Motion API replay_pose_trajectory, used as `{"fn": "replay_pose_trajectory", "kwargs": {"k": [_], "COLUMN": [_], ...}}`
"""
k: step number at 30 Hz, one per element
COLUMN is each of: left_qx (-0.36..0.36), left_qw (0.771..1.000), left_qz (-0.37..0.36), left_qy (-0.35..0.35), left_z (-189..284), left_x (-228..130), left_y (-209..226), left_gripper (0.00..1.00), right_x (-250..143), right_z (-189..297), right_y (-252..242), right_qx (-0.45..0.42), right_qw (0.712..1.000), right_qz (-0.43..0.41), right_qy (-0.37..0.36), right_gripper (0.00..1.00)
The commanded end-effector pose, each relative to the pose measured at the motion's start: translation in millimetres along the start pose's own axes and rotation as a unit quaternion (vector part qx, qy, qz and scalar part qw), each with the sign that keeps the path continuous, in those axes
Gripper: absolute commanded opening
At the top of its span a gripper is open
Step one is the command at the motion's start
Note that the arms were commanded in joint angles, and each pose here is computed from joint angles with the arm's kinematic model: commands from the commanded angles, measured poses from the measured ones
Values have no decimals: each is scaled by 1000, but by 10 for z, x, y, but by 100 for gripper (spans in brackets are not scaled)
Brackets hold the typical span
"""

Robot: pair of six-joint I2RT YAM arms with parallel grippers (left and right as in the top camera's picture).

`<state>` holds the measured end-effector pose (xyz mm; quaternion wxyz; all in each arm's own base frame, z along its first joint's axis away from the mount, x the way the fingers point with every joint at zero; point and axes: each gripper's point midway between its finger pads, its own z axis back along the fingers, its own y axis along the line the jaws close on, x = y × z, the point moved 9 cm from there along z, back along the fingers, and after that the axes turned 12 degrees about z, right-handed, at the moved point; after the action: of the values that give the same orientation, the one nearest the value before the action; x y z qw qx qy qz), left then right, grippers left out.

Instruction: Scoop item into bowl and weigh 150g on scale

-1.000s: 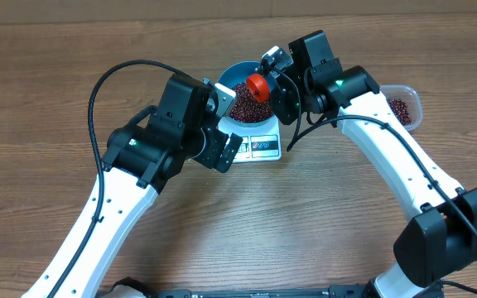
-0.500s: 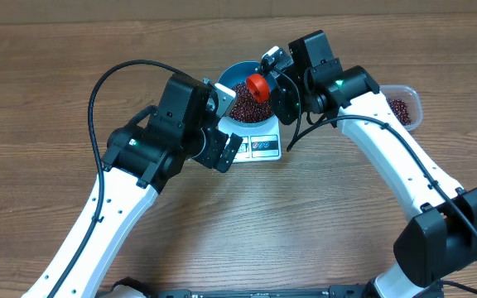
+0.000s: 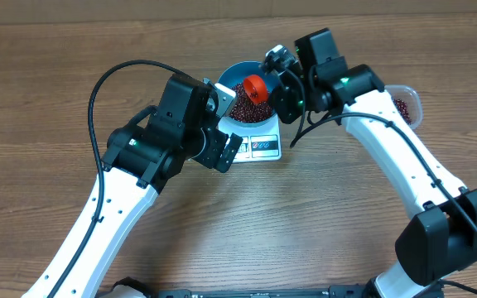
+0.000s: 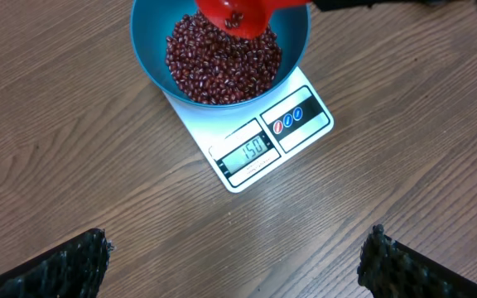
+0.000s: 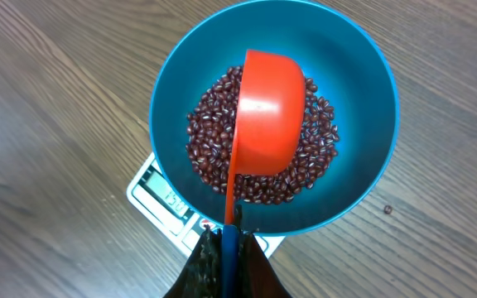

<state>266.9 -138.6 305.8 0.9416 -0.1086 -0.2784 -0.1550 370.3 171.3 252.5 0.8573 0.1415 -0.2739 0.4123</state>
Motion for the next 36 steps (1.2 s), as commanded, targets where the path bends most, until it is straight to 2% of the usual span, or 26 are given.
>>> {"fn": "replay_pose_trajectory", "kwargs": {"k": [1, 14, 23, 27, 32, 36], "left_qx": [-1, -1, -1, -1, -1, -1], "left_qw": [1000, 1000, 1000, 1000, 1000, 1000], "left_qz": [7, 7, 7, 7, 7, 7], "left_qy": [1, 1, 1, 1, 1, 1], "left_z": [-13, -13, -13, -13, -13, -13], "left_x": [-11, -11, -11, -11, -11, -11], "left_y": [11, 11, 11, 11, 11, 11], "left_gripper": [99, 100, 100, 100, 100, 99], "right_x": [95, -164, -722, -1085, -1478, -1685], "right_z": [273, 782, 1483, 1658, 1684, 1630], "right_y": [-72, -566, -1024, -1242, -1361, -1418], "right_qx": [38, 165, 78, -3, -94, -182], "right_qw": [997, 963, 955, 952, 941, 906], "right_qz": [-15, -102, -194, -255, -318, -382], "right_qy": [-61, -186, -211, -171, -70, 18], "right_gripper": [3, 4, 3, 4, 4, 4]}}
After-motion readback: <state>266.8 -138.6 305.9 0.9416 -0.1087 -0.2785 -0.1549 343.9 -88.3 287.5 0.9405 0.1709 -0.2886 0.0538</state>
